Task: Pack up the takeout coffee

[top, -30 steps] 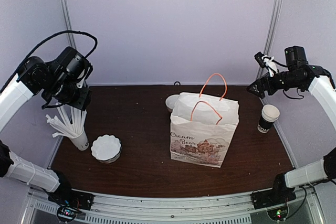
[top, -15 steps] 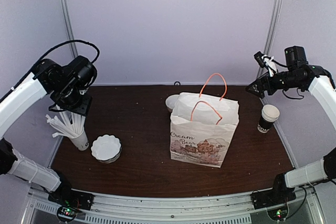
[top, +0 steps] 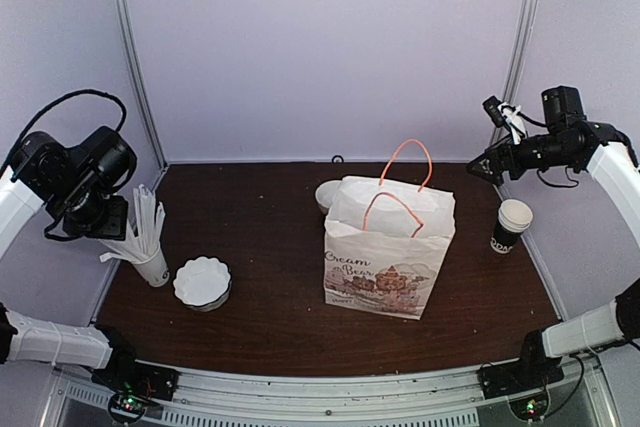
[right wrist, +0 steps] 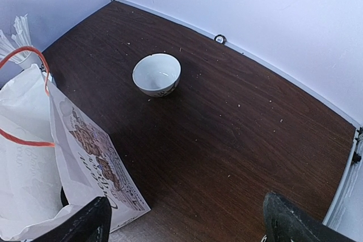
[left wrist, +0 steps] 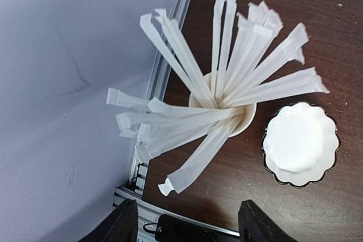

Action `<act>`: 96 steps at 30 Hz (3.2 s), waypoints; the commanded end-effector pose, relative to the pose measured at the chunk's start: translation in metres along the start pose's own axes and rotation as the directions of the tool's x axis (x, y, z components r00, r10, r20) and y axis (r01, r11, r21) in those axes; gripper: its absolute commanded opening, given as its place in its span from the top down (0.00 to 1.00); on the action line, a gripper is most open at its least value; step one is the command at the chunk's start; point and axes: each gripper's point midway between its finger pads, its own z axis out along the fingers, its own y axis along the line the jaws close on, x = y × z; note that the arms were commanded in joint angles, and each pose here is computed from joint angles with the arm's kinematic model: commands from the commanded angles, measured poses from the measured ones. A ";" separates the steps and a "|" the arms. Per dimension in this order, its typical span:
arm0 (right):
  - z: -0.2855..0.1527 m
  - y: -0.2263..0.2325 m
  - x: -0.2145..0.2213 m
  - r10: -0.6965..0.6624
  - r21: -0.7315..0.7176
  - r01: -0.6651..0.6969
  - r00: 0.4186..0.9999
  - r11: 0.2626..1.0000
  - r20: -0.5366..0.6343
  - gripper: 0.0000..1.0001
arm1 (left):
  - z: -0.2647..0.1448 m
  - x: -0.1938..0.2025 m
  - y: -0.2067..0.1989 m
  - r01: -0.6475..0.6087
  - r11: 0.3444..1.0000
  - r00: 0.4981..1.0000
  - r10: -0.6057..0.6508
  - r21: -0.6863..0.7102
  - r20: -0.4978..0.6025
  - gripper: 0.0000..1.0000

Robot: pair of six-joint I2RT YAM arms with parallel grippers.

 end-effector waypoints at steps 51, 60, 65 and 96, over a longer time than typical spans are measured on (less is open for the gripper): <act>0.007 0.001 -0.002 0.030 -0.050 -0.030 1.000 0.998 0.001 0.04 | -0.012 -0.032 0.008 -0.058 0.997 0.994 0.063 0.056 -0.094 1.00; 0.009 0.001 -0.001 0.026 -0.055 -0.026 1.000 0.998 -0.002 0.04 | -0.031 -0.032 0.012 -0.048 0.994 0.993 0.058 0.096 -0.106 1.00; 0.009 0.002 -0.001 0.027 -0.061 -0.027 1.000 0.998 0.000 0.04 | -0.034 -0.027 0.015 -0.052 0.994 0.991 0.063 0.096 -0.116 1.00; 0.002 0.002 -0.003 0.019 -0.042 -0.020 1.000 0.999 -0.003 0.03 | -0.168 -0.107 -0.161 -0.264 0.417 0.959 0.016 0.869 0.284 1.00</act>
